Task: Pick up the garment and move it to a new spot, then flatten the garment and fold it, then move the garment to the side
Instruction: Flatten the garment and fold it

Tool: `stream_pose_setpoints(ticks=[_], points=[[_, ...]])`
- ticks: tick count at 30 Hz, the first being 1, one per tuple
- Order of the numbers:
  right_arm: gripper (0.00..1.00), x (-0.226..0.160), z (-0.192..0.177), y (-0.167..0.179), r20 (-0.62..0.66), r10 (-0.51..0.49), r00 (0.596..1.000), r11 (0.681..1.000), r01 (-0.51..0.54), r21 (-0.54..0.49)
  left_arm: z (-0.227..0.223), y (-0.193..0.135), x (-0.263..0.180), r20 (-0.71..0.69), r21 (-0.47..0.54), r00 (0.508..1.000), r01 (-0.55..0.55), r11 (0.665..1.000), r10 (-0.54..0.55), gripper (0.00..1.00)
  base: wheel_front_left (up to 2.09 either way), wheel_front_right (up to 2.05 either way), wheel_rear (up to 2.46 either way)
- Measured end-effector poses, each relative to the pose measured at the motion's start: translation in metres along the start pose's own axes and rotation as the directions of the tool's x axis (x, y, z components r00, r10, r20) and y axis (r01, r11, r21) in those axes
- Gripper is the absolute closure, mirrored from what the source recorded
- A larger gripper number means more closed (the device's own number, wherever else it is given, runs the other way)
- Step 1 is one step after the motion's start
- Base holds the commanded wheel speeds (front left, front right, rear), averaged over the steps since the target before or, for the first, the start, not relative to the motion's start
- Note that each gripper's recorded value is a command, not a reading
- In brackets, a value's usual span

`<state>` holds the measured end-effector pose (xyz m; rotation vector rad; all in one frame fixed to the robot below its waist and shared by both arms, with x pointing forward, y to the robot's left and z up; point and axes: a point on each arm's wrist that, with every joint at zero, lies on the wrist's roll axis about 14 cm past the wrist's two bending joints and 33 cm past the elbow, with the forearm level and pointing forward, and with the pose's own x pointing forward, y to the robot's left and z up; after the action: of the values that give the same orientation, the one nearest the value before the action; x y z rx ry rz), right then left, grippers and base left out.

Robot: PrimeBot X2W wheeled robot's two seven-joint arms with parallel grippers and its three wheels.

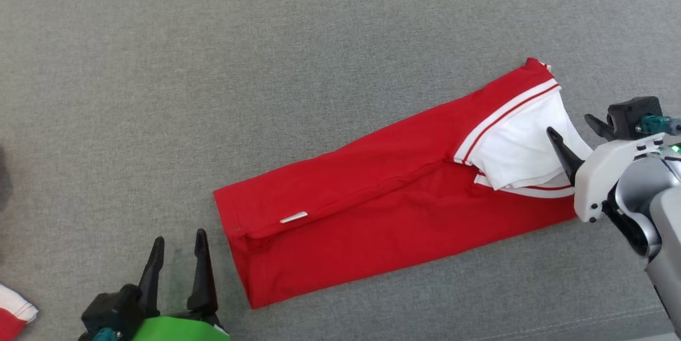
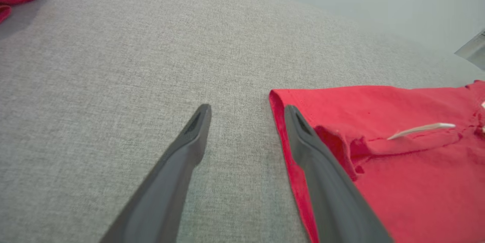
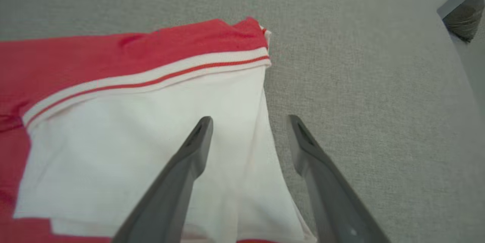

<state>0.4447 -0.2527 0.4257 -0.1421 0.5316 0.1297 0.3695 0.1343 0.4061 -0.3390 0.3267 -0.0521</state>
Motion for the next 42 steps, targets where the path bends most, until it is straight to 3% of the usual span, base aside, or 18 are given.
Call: stream_pose_setpoints(ticks=[9, 15, 23, 24, 25, 26, 30, 33, 37, 40, 42], points=[[0.0, 0.035, -0.042, 0.005, -0.195, 0.0, 0.981, 0.997, -0.016, -0.081, 0.01, -0.013, 0.003, 0.086, -0.009, 0.996, 0.01, 1.0, -0.009, 0.0, 0.0, 0.0, 0.0], [0.0, 0.044, -0.054, 0.003, -0.234, 0.004, 0.972, 0.998, -0.019, -0.062, 0.007, -0.001, -0.006, 0.092, -0.004, 0.995, -0.03, 1.0, 0.03, 0.0, 0.0, 0.0, 0.0], [0.0, 0.046, -0.062, 0.013, -0.284, 0.043, 0.958, 0.999, -0.033, 0.041, 0.01, 0.011, -0.015, 0.113, 0.01, 0.992, -0.058, 0.998, 0.057, 0.0, 0.0, 0.0, 0.0], [0.57, 0.046, -0.061, 0.017, -0.283, 0.057, 0.958, 0.998, -0.043, 0.053, 0.01, 0.01, -0.015, 0.115, 0.014, 0.992, -0.058, 0.998, 0.056, 0.0, 0.0, 0.0, 0.0], [0.57, 0.046, -0.059, 0.02, -0.273, 0.068, 0.96, 0.996, -0.048, 0.081, 0.01, 0.011, -0.016, 0.116, 0.016, 0.992, -0.059, 0.998, 0.057, 0.0, 0.0, 0.0, 0.0], [1.0, 0.045, -0.06, 0.028, -0.271, 0.096, 0.958, 0.991, -0.066, 0.12, 0.01, 0.011, -0.016, 0.117, 0.017, 0.992, -0.057, 0.998, 0.055, 0.0, 0.0, 0.0, 0.0], [1.0, 0.042, -0.055, 0.036, -0.223, 0.148, 0.964, 0.974, -0.102, 0.202, 0.01, 0.01, -0.016, 0.118, 0.014, 0.992, -0.05, 0.999, 0.048, 0.0, 0.0, 0.0, 0.0], [1.0, 0.038, -0.047, 0.021, -0.165, 0.131, 0.977, 0.955, -0.08, 0.284, 0.009, 0.011, -0.017, 0.118, 0.01, 0.992, -0.049, 0.999, 0.047, 0.0, 0.0, 0.0, 0.0], [1.0, 0.027, -0.04, -0.046, -0.138, -0.01, 0.99, 0.95, 0.053, 0.308, 0.005, 0.018, -0.02, 0.107, 0.01, 0.992, -0.065, 0.998, 0.063, 0.0, 0.0, 0.0, 0.0], [1.0, 0.009, -0.034, -0.106, -0.129, -0.142, 0.981, 0.936, 0.176, 0.305, 0.001, 0.018, -0.022, 0.095, 0.008, 0.993, -0.067, 0.998, 0.066, 0.0, 0.0, 0.0, 0.0], [1.0, 0.0, -0.026, -0.127, -0.116, -0.188, 0.975, 0.929, 0.215, 0.302, 0.0, 0.02, -0.023, 0.092, 0.005, 0.993, -0.071, 0.997, 0.071, 0.0, 0.0, 0.0, 0.0]])
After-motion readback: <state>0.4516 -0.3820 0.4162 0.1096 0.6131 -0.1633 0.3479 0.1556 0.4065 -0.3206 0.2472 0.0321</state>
